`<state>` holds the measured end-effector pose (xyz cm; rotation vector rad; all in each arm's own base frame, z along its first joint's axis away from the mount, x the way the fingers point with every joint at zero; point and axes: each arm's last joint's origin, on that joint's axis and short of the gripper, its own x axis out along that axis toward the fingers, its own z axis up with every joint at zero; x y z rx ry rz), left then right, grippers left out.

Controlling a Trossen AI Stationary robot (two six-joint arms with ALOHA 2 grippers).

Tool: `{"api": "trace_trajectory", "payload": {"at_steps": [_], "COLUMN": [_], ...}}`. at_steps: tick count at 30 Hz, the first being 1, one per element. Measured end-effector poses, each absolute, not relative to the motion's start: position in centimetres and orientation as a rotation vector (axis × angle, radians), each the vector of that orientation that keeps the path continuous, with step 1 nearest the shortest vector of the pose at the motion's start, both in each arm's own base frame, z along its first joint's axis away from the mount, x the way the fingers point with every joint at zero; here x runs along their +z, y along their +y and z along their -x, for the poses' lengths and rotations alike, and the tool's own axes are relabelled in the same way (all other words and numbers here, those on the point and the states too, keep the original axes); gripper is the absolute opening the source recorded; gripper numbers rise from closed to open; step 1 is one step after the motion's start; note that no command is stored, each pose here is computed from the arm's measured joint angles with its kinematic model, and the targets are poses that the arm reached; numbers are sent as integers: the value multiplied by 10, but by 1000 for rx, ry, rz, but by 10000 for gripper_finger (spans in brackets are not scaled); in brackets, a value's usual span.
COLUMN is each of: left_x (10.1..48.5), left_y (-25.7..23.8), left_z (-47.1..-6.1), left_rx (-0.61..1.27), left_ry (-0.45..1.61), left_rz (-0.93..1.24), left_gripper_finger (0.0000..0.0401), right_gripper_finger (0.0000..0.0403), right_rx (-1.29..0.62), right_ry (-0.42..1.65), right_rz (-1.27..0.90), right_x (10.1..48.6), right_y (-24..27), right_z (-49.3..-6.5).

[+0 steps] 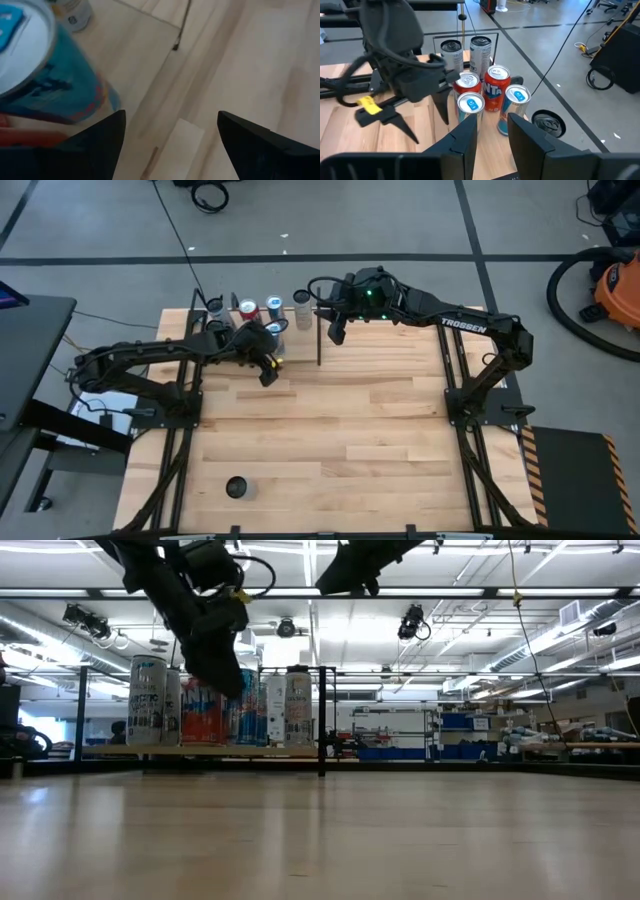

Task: Place canned beverage on shelf
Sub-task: Put the white yellow soda can aligned with the other white yellow soda can on the shelf

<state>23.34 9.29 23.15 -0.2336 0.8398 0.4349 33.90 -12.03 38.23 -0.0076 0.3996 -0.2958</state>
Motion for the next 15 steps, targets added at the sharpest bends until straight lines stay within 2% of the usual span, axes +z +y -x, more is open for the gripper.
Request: {"api": "trace_trajectory", "payload": {"at_steps": [7,11,15], "left_x": [250,260,268], "left_y": [79,68,54], "left_z": [-226,-220,-218], "left_rx": [413,388,341], "left_ry": [757,717,681], "left_rz": [249,253,256], "left_gripper_finger": [315,315,315], "right_gripper_finger": [116,116,116], "right_rx": [-299,-309,-182], "right_ry": [391,380,424], "right_rz": [-6,-95,-107], "right_x": [383,383,379], "right_y": [-120,-120,-113], "right_z": [-339,-339,-339]}}
